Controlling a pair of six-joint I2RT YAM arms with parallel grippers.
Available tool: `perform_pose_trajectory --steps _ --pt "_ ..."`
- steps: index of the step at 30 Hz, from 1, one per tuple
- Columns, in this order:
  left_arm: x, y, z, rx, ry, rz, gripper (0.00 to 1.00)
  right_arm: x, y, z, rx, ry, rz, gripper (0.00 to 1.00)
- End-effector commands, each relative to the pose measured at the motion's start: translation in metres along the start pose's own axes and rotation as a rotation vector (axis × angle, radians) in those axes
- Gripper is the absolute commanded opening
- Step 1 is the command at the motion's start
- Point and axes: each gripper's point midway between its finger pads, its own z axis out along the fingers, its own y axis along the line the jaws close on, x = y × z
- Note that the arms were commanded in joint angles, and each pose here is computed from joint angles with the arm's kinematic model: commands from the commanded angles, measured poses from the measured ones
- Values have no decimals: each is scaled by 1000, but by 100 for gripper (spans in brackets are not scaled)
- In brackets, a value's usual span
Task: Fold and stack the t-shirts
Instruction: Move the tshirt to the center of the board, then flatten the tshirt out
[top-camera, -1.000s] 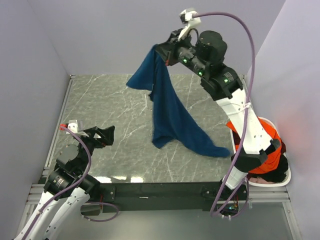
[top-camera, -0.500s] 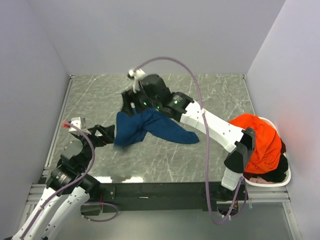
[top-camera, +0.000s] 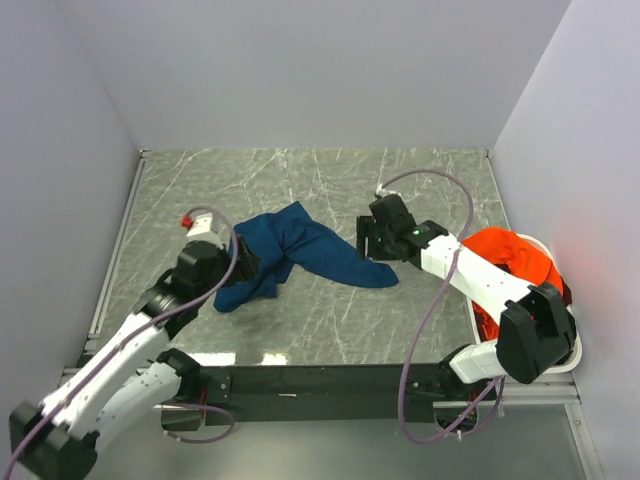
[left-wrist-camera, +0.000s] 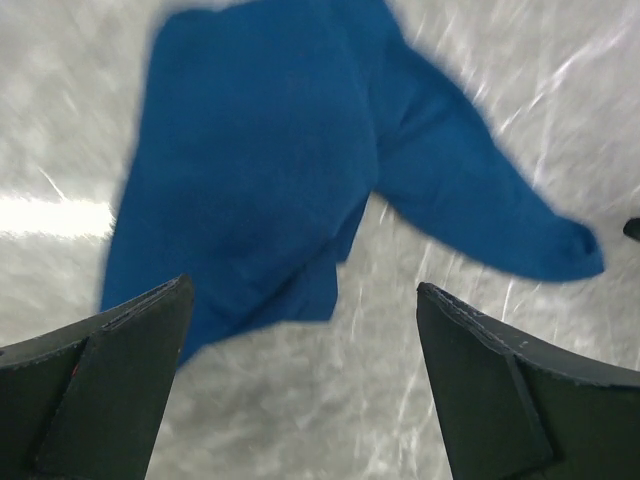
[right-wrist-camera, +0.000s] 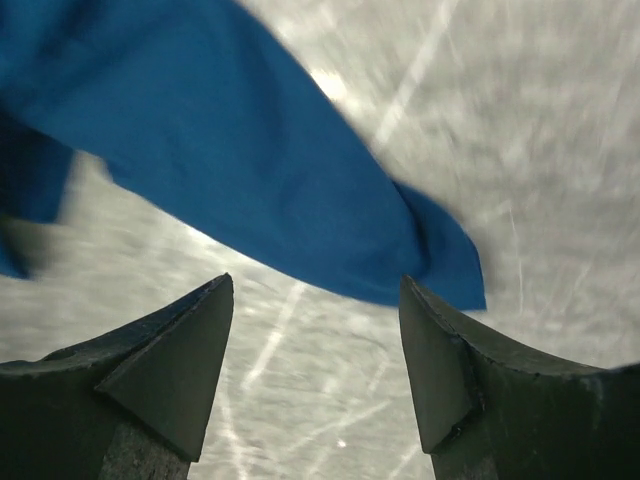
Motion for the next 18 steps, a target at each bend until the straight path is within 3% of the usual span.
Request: perform_pose_trajectory --steps 1,7,18 --pt "21 -18 15 21 150 -94 99 22 -18 17 95 33 27 73" --pt "71 -2 37 -132 370 -120 100 35 -37 35 191 72 -4 73" --pt "107 17 60 -245 417 -202 100 70 -56 61 238 179 -29 73"
